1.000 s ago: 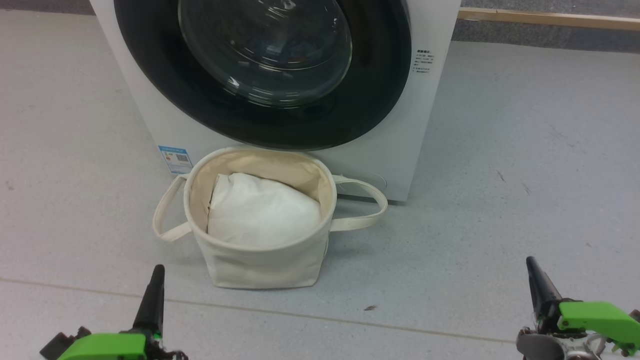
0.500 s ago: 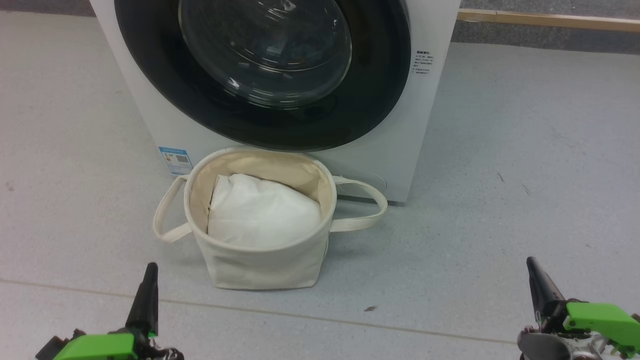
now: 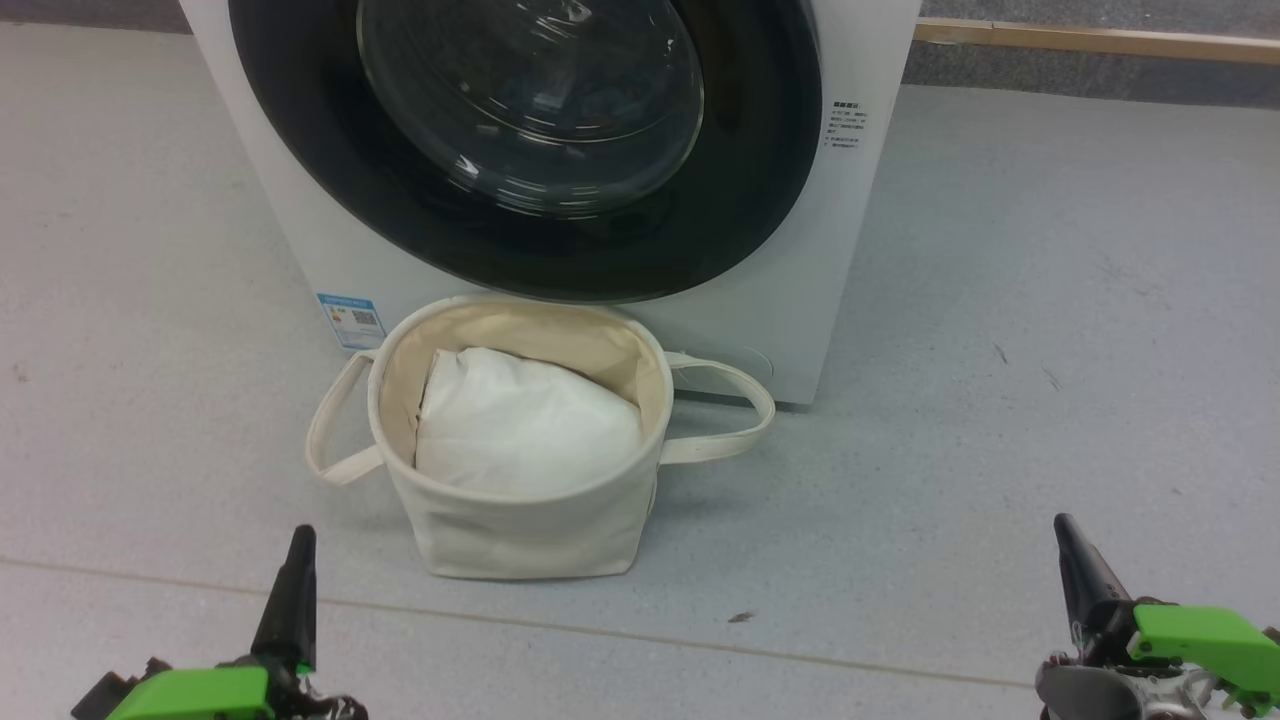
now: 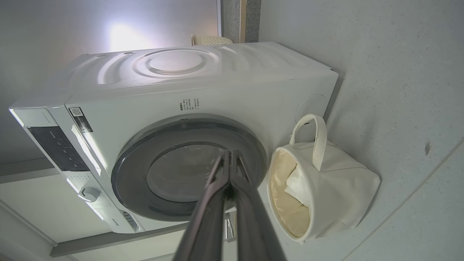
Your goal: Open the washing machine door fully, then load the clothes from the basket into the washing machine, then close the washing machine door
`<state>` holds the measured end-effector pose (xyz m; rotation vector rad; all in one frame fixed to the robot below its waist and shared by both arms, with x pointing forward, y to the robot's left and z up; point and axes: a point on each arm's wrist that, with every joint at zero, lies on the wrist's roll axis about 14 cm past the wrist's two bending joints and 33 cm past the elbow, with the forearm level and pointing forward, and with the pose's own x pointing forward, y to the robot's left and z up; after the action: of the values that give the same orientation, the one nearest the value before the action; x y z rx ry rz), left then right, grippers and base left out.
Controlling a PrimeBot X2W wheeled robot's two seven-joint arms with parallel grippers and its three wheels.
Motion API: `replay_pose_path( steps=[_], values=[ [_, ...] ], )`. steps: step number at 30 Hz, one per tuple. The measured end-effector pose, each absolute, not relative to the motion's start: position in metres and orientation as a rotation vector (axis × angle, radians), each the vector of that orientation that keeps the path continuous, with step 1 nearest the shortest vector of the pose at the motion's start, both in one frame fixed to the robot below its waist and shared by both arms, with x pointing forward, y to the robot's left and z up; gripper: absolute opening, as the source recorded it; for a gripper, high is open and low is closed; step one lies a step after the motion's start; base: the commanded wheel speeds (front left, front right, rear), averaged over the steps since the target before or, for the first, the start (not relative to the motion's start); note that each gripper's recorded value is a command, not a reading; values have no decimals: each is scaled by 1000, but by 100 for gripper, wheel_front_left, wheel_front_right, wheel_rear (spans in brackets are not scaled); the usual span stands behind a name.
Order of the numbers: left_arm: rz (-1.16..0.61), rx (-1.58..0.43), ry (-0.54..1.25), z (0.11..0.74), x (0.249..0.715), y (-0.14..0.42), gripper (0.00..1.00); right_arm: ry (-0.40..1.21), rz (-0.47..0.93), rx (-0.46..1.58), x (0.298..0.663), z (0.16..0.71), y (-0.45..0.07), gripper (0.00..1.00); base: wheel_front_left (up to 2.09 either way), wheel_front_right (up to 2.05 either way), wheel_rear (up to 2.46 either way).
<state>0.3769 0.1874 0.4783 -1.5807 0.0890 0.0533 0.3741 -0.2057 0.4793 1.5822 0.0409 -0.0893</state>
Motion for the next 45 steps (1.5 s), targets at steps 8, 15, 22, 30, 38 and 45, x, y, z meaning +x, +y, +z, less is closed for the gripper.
replay_pose_path(
  steps=[8,15,22,30,38,45],
  values=[
    [53,-1581,89,478,377,187,0,39,-91,1582,374,479,-206,0,0,0,0],
    [53,-1581,89,478,377,187,0,42,-88,1583,374,479,-206,0,0,0,0],
    [53,-1581,89,478,377,187,0,43,-87,1583,374,479,-206,0,0,0,0],
    [53,-1581,89,478,377,187,0,42,-88,1584,374,479,-206,0,0,0,0],
    [53,-1581,89,478,377,187,0,41,-89,1584,374,479,-207,0,0,0,0],
    [53,-1581,89,478,377,187,0,40,-90,1581,374,479,-207,0,0,0,0]
  ],
)
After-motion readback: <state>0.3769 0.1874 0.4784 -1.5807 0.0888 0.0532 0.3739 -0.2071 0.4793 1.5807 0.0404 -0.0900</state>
